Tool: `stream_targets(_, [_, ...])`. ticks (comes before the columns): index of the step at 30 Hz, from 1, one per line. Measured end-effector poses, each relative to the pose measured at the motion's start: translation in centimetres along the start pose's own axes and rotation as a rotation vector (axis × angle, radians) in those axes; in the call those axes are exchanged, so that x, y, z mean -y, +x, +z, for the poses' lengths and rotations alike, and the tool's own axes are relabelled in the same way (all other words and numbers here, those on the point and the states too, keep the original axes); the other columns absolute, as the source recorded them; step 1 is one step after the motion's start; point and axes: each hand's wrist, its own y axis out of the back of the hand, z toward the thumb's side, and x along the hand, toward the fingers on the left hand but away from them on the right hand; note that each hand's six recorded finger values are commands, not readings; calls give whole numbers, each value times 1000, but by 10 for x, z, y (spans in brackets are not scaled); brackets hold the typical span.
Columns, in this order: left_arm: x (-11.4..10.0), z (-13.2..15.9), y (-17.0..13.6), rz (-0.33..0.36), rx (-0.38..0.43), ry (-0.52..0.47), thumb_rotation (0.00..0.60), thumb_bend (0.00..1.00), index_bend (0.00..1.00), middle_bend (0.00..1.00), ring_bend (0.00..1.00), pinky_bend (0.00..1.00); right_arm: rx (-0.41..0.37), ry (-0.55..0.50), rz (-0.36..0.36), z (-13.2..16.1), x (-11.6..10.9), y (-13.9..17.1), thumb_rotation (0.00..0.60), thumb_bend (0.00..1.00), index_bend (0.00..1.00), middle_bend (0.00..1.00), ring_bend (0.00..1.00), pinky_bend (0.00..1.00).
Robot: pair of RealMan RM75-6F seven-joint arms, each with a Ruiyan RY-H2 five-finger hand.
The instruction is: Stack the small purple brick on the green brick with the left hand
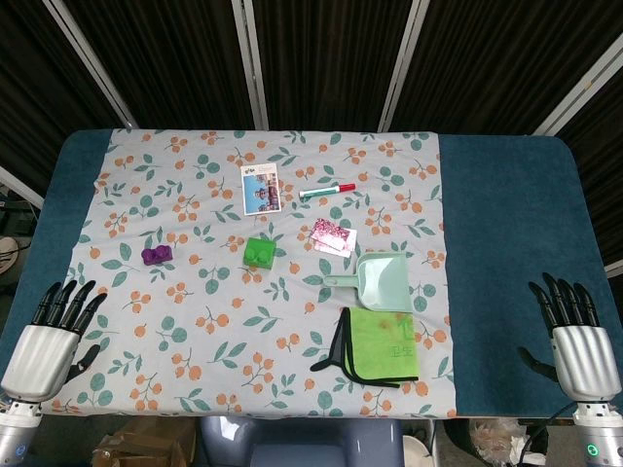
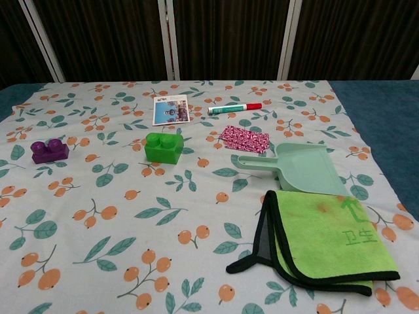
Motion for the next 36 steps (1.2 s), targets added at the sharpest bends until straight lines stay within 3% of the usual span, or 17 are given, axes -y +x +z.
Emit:
stream_targets(20, [4,-7,1,-31,-30,-8,600,280,131,49,0,0,-6,11,20,5,4,2,600,167,101,46,7,54])
stream_targets(26, [1,-7,6,0,-35,-18,600,274,146,211,0,0,-18,8,20,9,4,3,600,168,101,46,7,55])
stream_targets(31, [-3,-13,28,56,-96,-58,600,274,183,241,2,0,-24,6,29,10,6,4,600,168,101,46,7,54])
stream_targets(36, [-3,-23,71,54,-188,-110,600,272,192,244,4,0,-37,4,42,14,10,3,600,167,101,46,7,54])
